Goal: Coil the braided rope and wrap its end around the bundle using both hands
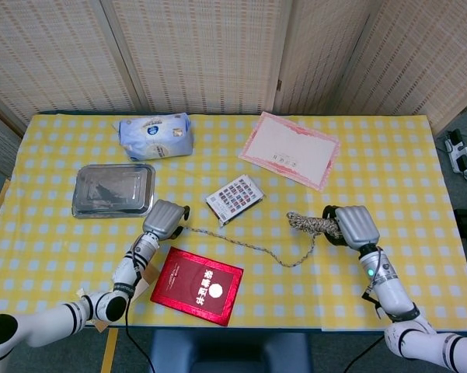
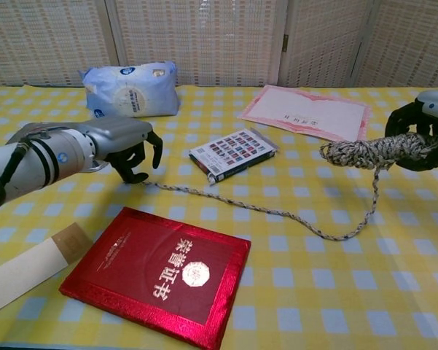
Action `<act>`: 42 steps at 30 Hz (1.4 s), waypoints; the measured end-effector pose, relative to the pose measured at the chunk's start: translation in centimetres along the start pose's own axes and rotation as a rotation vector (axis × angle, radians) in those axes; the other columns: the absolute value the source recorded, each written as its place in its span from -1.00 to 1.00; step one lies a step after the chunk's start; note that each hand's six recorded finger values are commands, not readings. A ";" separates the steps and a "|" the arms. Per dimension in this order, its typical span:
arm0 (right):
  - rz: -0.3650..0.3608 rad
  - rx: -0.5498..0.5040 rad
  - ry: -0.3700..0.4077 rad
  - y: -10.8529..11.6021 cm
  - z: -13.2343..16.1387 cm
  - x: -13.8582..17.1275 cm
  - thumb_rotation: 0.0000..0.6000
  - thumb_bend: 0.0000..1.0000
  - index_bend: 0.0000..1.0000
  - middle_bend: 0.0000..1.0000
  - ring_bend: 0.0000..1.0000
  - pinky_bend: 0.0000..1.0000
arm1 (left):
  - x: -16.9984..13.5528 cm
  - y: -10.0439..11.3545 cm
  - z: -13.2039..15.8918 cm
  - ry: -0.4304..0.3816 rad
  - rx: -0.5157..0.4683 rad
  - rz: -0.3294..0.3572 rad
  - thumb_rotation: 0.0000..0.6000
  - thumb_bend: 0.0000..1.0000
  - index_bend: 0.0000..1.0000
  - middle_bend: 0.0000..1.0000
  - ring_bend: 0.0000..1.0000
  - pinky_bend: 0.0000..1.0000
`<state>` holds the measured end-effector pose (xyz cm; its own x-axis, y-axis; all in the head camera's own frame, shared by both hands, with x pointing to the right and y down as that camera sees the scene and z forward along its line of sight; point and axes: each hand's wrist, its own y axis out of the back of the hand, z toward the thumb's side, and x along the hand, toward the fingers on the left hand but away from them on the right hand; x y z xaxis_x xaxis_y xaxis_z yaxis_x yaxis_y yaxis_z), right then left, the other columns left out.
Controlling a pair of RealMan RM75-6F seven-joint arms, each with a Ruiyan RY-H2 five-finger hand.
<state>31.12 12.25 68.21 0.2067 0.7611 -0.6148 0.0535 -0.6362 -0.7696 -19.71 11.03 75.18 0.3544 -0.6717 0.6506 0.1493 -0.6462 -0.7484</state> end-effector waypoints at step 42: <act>0.022 -0.006 -0.020 -0.9 -0.7 -0.1 1.00 0.25 0.37 0.07 0.23 0.23 | 1.4 -2.3 0.0 0.075 0.008 -0.045 1.00 -0.02 0.22 0.81 0.60 0.74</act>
<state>31.76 12.64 69.13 0.1886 0.7491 -0.6350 0.0548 -0.6536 -0.7548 -19.55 11.59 77.77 0.2776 -0.6676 0.6908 0.1708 -0.6733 -0.7193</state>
